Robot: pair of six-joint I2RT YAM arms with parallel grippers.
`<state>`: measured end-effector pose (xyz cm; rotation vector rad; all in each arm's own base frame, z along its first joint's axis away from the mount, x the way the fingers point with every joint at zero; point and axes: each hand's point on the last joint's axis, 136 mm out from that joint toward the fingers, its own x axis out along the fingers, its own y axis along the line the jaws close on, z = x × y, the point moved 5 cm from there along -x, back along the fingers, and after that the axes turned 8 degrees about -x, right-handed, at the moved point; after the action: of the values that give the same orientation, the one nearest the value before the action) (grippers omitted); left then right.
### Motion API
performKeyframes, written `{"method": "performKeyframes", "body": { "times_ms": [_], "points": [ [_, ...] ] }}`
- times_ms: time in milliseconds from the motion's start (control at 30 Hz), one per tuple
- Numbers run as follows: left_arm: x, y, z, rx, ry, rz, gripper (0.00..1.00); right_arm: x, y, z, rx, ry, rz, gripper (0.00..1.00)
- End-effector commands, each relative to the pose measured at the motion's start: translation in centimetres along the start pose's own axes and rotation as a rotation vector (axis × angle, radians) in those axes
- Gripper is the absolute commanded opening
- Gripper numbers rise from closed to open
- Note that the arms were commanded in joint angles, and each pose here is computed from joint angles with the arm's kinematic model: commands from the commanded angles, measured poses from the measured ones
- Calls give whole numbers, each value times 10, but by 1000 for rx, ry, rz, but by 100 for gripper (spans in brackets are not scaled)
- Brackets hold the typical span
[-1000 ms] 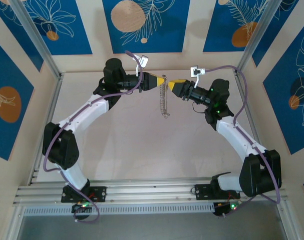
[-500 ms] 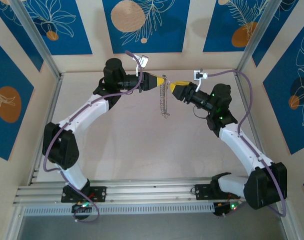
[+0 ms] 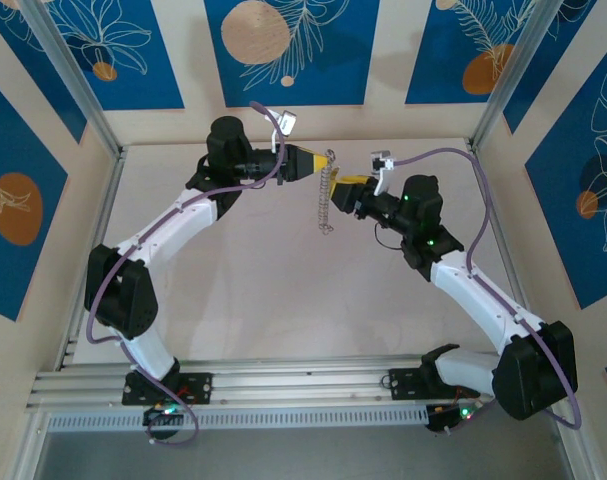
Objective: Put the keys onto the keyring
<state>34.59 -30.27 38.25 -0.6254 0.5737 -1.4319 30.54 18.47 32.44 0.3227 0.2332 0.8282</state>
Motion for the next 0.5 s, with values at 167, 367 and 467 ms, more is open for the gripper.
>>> {"method": "performKeyframes", "body": {
  "times_ms": [167,367,467],
  "points": [
    [-3,-27,14,81,-16,-44,0,1,10,0,-81,-4,9,56],
    [-2,-27,15,83,-14,-44,0,2,14,-5,-97,4,14,60],
    [-2,-26,15,81,-13,-44,0,2,13,-4,-98,-5,7,62]
  ]
}}
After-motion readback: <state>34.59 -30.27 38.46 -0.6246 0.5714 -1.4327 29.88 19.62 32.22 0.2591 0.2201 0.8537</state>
